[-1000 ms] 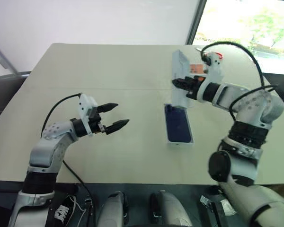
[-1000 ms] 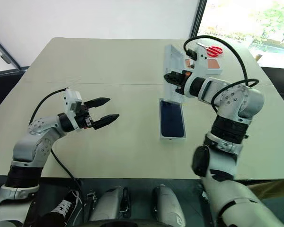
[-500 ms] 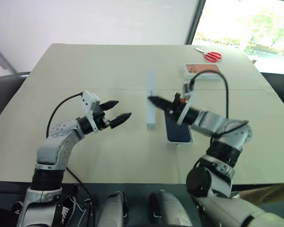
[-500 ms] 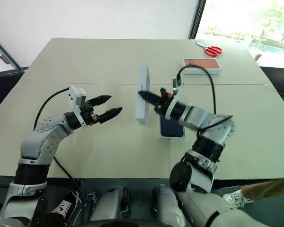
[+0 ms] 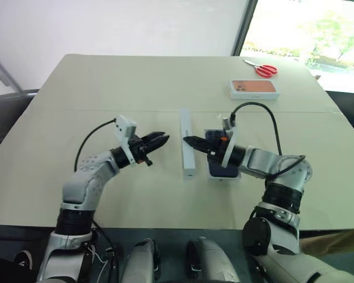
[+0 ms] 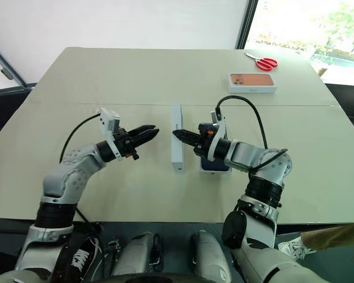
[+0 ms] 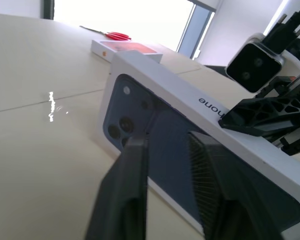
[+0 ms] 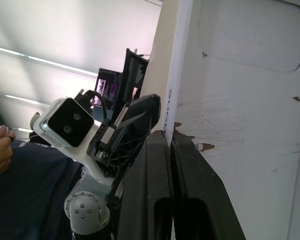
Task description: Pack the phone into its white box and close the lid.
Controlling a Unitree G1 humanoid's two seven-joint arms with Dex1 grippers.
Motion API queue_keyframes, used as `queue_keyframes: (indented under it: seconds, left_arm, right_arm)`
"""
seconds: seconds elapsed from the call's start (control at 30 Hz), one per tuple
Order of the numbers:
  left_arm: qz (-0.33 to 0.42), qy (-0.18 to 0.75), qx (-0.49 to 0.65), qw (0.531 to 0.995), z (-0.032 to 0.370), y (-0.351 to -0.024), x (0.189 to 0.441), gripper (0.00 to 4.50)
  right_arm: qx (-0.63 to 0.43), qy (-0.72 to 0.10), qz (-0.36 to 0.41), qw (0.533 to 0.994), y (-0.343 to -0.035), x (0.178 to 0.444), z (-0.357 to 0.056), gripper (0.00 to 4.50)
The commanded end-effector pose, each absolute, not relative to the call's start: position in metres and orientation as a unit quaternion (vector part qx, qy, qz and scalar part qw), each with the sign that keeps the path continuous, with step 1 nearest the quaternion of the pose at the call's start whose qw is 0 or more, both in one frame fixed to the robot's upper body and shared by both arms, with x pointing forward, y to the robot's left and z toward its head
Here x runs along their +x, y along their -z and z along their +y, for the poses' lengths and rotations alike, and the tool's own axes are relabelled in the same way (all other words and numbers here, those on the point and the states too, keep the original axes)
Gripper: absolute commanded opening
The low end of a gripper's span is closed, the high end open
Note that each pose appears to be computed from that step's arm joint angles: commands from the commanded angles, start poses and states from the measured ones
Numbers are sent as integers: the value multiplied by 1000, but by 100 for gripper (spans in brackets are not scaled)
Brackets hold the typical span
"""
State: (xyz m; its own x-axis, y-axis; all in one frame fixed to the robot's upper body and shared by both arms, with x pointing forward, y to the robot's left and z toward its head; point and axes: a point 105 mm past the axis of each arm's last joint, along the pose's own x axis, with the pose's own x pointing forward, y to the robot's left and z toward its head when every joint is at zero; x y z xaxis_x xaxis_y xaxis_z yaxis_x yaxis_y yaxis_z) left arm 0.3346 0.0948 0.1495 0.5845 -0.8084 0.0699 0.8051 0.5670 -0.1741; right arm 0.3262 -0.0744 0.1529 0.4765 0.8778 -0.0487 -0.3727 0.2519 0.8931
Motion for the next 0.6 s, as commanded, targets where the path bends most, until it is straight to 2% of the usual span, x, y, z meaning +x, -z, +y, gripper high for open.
queue_keyframes:
  seconds: [0.03, 0.23, 0.33, 0.47, 0.53, 0.57, 0.6]
  left_arm:
    - [-4, 452, -71, 889, 81, -147, 343, 1]
    - [-19, 453, -94, 887, 54, -153, 358, 1]
    - [-18, 451, -90, 888, 49, -151, 362, 0]
    - [-12, 460, -83, 884, 49, -145, 360, 0]
    - [-6, 465, -78, 882, 49, -140, 359, 0]
    - [-1, 466, -78, 881, 48, -137, 359, 0]
    - [1, 467, -79, 881, 47, -136, 360, 0]
  right_arm:
    - [410, -415, 306, 752, -146, 326, -77, 0]
    - [422, -382, 294, 768, -144, 340, -91, 0]
    - [421, -370, 294, 774, -141, 342, -94, 90]
    - [405, -363, 276, 792, -147, 346, -104, 294]
    - [351, -369, 259, 821, -154, 346, -112, 409]
    - [328, -383, 248, 827, -160, 343, -117, 442]
    - [299, -384, 229, 843, -166, 346, -125, 442]
